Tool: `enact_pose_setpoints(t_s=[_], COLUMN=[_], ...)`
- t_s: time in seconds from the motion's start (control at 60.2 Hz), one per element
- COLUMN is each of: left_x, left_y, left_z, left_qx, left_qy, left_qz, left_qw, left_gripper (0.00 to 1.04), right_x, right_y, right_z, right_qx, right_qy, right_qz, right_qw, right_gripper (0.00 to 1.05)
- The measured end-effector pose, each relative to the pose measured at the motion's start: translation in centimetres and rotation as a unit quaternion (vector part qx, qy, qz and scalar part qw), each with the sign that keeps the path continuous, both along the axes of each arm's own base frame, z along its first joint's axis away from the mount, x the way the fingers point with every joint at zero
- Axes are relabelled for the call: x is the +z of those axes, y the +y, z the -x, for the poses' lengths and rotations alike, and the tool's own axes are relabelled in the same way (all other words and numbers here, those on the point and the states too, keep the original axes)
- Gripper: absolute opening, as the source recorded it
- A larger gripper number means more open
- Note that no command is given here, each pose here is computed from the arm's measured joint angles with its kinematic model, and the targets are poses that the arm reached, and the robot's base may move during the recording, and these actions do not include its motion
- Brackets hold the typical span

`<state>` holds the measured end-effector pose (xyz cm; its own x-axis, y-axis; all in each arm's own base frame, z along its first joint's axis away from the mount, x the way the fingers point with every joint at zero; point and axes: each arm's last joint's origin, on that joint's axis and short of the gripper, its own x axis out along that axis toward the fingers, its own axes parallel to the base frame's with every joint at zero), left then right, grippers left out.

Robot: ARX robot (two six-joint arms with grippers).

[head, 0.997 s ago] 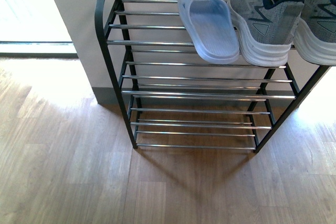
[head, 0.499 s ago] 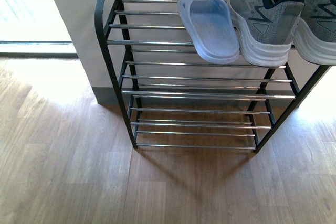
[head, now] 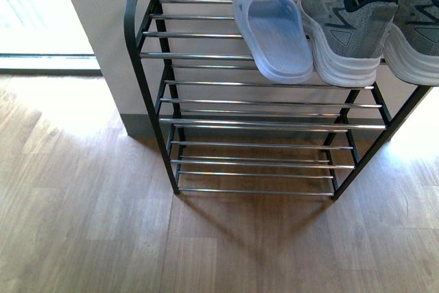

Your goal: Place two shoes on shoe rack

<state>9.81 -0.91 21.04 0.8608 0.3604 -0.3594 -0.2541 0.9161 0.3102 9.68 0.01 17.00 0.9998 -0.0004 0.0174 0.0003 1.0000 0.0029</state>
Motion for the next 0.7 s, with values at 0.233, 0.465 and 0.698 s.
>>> enact_pose_setpoints(t_s=[0.233,0.465,0.698], left_x=[0.0,2.3,2.6], left_y=[0.0,-1.6,-4.3], left_z=[0.0,-6.3,-16.5], left_qx=[0.000,-0.082,-0.110], left_qy=[0.000,-0.086,-0.038], left_qz=[0.000,0.189,0.205], left_qw=[1.000,0.975,0.972], left_gripper=[0.02,0.02,0.02], right_x=[0.0,0.0,0.0], right_y=[0.0,0.0,0.0], right_z=[0.0,0.0,0.0], right_qx=[0.000,0.000,0.000], right_qy=[0.000,0.000,0.000], right_qz=[0.000,0.000,0.000], right_qw=[1.000,1.000,1.000], right_gripper=[0.62,0.95,0.96])
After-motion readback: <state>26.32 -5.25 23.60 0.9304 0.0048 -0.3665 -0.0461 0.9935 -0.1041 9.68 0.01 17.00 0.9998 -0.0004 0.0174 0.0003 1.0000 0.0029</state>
